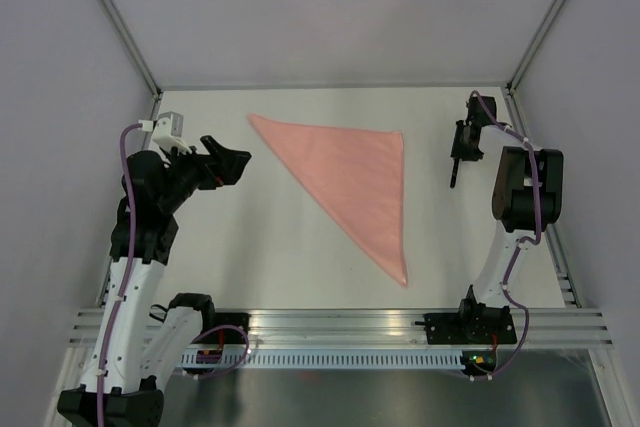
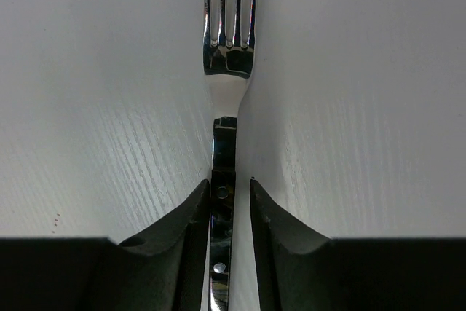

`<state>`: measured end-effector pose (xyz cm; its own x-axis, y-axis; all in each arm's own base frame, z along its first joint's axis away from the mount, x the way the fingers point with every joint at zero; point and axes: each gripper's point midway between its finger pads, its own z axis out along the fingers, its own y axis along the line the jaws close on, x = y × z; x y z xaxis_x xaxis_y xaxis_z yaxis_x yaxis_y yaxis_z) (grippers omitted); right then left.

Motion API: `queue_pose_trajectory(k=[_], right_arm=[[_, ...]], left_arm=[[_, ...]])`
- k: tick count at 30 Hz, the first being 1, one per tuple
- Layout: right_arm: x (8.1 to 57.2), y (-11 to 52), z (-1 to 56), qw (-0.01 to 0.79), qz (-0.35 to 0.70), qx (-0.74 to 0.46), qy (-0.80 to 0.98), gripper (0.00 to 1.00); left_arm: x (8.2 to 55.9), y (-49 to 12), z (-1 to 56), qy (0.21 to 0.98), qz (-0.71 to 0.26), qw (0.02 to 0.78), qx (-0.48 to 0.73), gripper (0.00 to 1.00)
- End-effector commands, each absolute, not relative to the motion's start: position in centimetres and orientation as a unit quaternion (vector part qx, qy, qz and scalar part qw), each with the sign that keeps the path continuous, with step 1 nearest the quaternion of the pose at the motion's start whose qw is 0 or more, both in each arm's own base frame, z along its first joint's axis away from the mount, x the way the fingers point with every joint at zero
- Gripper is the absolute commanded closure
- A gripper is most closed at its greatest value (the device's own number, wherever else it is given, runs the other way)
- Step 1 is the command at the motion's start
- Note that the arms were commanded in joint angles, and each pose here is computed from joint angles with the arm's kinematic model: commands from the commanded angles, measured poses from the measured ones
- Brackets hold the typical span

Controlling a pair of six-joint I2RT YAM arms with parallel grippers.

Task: Fold the napkin, place the utensils inside, and roll it up
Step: Pick up the fork at the center of the board.

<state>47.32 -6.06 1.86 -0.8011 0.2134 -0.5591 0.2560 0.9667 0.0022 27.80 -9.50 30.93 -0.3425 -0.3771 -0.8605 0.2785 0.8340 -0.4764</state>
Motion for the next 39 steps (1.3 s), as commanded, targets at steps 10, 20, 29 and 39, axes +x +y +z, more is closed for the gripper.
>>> queue_pose_trajectory(k=[10, 20, 29, 39], right_arm=[[47.0, -5.8, 0.6, 0.269, -0.028, 0.105, 0.957, 0.93], [47.5, -4.7, 8.0, 0.331, -0.017, 0.051, 0.942, 1.0], [46.4, -0.4, 13.2, 0.355, 0.021, -0.024, 0.934, 1.0], [44.0, 16.2, 14.4, 0.334, 0.113, -0.175, 0.919, 0.99]], left_arm=[[27.9, -10.2, 31.7, 0.763, -0.314, 0.564, -0.04, 0.0], [28.4, -10.2, 32.2, 0.765, -0.314, 0.561, -0.043, 0.0], [28.9, -10.0, 32.2, 0.766, -0.309, 0.561, -0.052, 0.0], [29.2, -9.9, 34.2, 0.765, -0.303, 0.567, -0.045, 0.0]])
